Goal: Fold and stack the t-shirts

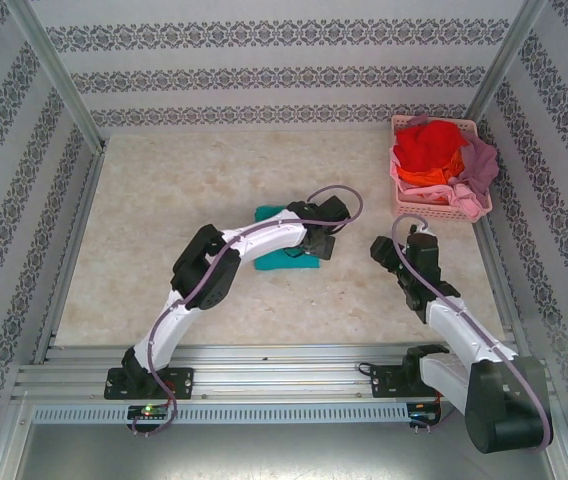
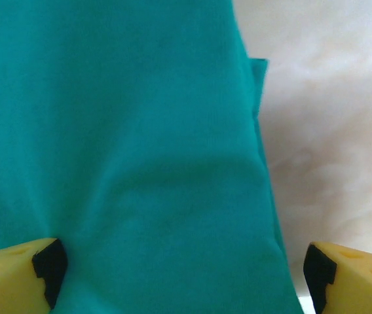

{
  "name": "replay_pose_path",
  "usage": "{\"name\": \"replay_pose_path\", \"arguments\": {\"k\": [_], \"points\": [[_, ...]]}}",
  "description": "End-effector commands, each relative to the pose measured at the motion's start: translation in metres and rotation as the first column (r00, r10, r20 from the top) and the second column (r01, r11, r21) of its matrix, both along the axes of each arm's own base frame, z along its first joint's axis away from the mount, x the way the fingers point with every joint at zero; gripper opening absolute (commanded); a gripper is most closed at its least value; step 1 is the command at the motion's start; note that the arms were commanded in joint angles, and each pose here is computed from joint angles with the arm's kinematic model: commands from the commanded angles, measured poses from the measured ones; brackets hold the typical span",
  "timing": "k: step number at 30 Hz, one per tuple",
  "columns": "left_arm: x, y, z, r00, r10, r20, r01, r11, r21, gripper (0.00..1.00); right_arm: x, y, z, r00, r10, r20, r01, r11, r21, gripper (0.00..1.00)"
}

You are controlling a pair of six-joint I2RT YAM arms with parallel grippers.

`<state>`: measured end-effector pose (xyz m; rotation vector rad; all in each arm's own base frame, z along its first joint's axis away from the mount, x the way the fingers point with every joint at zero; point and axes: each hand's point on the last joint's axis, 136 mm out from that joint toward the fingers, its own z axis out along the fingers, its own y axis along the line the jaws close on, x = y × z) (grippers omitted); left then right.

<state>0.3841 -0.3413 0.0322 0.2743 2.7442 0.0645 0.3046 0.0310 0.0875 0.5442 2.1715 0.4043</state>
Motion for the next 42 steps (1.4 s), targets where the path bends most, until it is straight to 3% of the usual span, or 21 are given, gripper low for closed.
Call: {"name": "replay_pose_path", "arguments": {"k": [1, 5, 14, 21, 28, 35, 42], "points": [[-0.009, 0.040, 0.001, 0.998, 0.012, -0.069, -0.008, 0.998, 0.060, 0.94, -0.007, 0.007, -0.012, 0.998, 0.051, -0.035, -0.051, 0.999, 0.013, 0.72], [-0.010, 0.085, -0.003, 0.993, -0.018, -0.117, 0.022, 0.999, 0.032, 0.95, -0.003, 0.014, -0.017, 0.996, 0.073, -0.049, -0.071, 0.997, 0.024, 0.72], [-0.005, 0.229, 0.000, 0.980, 0.053, -0.192, -0.031, 0.993, 0.115, 0.95, 0.022, 0.038, -0.002, 0.989, 0.141, -0.035, -0.141, 0.990, 0.016, 0.73], [0.004, 0.339, 0.004, 0.951, 0.263, -0.165, -0.245, 0.962, 0.121, 0.97, 0.027, 0.047, 0.001, 0.986, 0.160, -0.040, -0.159, 0.987, 0.017, 0.73], [0.008, 0.419, -0.008, 0.887, 0.428, -0.175, -0.405, 0.901, 0.155, 0.98, 0.030, 0.054, 0.004, 0.985, 0.170, -0.040, -0.169, 0.985, 0.025, 0.73], [-0.003, 0.471, -0.012, 0.826, 0.533, -0.185, -0.504, 0.844, 0.183, 0.99, 0.027, 0.057, 0.007, 0.987, 0.160, -0.032, -0.159, 0.987, 0.021, 0.73], [-0.001, 0.477, 0.011, 0.819, 0.560, -0.127, -0.543, 0.827, 0.148, 1.00, 0.025, 0.060, 0.003, 0.985, 0.171, -0.038, -0.171, 0.985, 0.014, 0.73]]}}
